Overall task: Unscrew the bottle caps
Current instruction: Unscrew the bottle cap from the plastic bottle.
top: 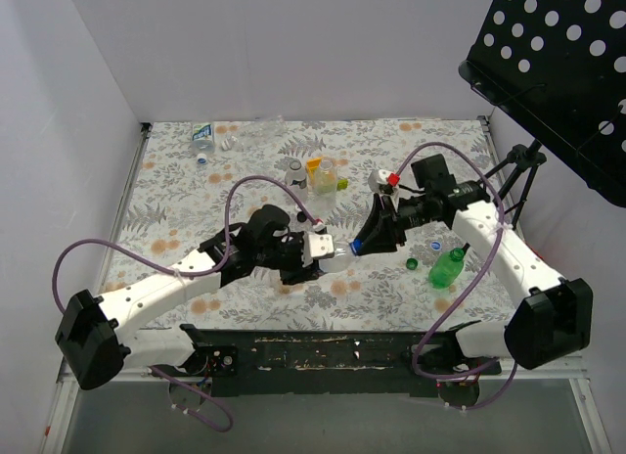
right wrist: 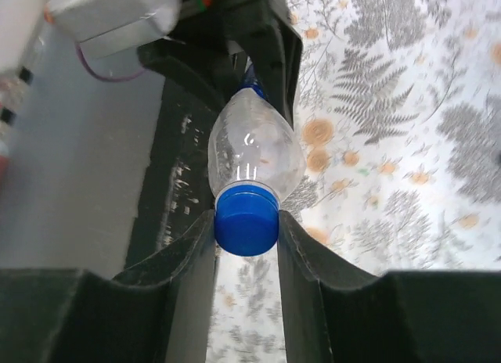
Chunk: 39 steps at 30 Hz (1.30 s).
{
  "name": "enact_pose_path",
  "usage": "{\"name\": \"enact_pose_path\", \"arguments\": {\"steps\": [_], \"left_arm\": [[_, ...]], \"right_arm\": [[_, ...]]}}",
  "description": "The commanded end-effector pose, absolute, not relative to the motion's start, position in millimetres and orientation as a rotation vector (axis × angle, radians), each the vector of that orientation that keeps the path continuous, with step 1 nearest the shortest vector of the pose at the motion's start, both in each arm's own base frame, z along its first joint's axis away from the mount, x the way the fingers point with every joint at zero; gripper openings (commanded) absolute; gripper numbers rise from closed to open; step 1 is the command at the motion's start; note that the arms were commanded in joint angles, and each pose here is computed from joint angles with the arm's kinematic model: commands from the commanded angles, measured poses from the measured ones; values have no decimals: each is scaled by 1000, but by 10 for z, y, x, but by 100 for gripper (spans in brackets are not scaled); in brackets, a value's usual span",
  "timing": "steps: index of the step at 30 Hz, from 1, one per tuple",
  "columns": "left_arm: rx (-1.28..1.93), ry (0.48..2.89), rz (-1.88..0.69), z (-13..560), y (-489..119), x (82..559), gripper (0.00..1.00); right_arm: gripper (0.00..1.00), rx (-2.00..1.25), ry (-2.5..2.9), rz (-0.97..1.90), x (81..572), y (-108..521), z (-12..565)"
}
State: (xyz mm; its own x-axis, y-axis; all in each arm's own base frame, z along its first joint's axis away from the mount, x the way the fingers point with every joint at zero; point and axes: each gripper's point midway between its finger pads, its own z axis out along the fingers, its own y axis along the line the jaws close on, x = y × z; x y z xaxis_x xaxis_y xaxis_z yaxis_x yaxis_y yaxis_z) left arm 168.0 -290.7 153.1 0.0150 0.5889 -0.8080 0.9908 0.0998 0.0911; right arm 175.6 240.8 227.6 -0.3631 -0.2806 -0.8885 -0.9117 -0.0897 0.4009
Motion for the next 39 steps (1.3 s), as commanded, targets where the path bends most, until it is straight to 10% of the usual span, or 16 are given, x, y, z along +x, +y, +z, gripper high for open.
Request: {"name": "enact_pose_path", "arguments": {"steps": [1,13,21,25,39], "left_arm": [[1660,1545,-1083,1820,-3012,1281,18],[1651,1623,-1008,1701,-2960,1500,19],[1580,1659,-772,1631,-2852,1794,19],[1576,1647,-757,1647,-2826,1787,19],[1543,1664,-560,1613,-2819,1951,19]], "right_arm": [[1,-1766,1132,1291,1418,2386,2423],[2,-1878,1140,945,1637,2455,2227],[57,-1703,1319,1108,1636,2573,2349],[69,-1604,1388,1189,1638,2598,2465],[68,-761,1961,1442,1989,2364,2382]]}}
